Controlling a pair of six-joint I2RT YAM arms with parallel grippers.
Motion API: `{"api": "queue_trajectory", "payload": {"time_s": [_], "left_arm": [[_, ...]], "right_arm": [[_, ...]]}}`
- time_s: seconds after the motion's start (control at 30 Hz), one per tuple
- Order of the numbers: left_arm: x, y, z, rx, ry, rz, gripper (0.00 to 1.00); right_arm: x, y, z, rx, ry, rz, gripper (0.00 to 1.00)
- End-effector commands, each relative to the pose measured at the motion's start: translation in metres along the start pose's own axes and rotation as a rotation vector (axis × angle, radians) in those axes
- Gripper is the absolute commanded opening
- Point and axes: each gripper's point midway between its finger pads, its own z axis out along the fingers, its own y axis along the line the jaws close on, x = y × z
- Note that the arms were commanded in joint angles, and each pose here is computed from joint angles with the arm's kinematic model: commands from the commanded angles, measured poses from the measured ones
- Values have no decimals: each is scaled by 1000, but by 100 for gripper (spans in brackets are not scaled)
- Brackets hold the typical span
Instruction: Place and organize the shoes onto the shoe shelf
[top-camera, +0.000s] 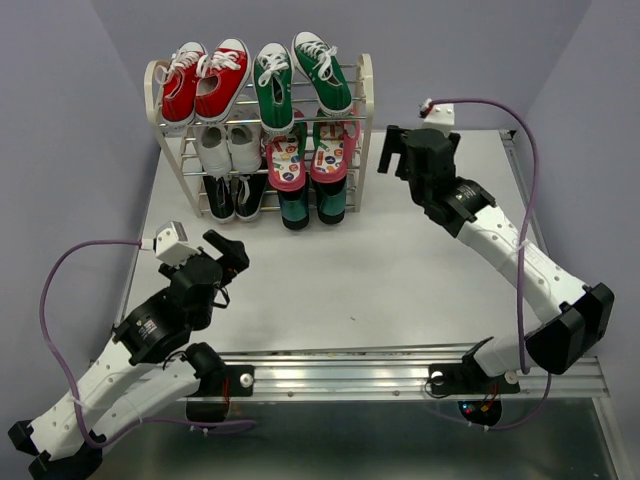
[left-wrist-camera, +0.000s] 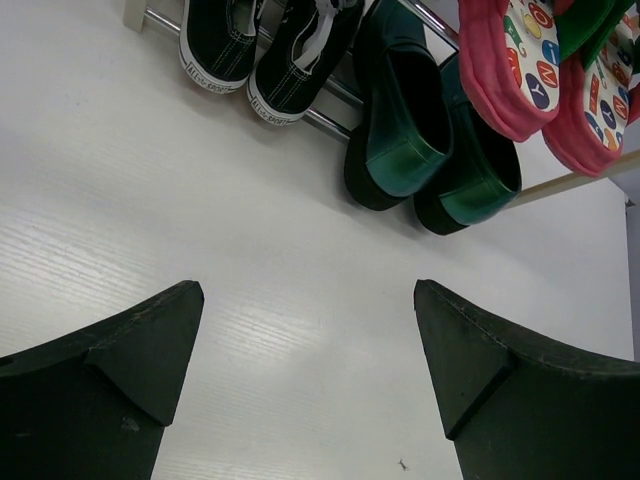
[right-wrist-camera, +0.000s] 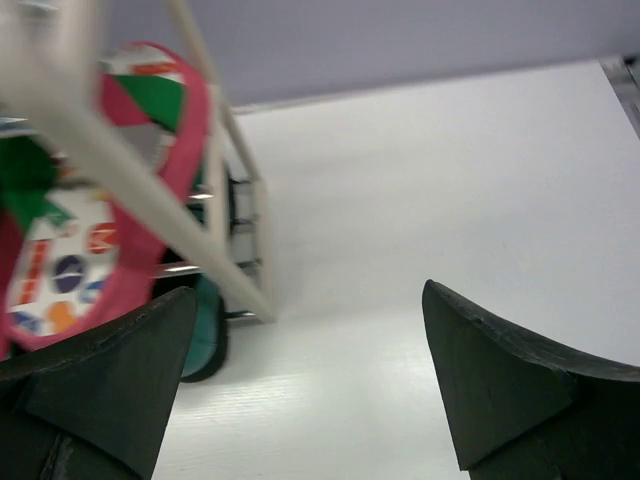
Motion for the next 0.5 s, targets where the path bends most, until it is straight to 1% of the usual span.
{"api": "queue_trajectory", "payload": {"time_s": [0.0, 0.07, 0.13, 0.23, 0.33, 0.43, 0.47], "left_arm": [[-2, 4, 4, -26, -27, -33, 99], [1, 5, 6, -38, -27, -40, 99], [4, 8, 8, -49, -29, -58, 99], [6, 11, 9, -57, -33, -90, 99], [9, 14, 9, -51, -37, -124, 99], [10, 15, 8, -49, -34, -143, 99], [10, 14, 7, -43, -28, -147, 99]], "right_arm": [[50, -54, 5, 100, 111, 131, 100], [73, -63, 1, 127, 142, 135, 100], [120, -75, -5, 145, 218, 111, 100], [143, -80, -7, 150, 242, 109, 100], [151, -79, -7, 137, 239, 136, 100], [143, -76, -6, 116, 203, 157, 100], [144, -73, -8, 88, 204, 140, 100]]}}
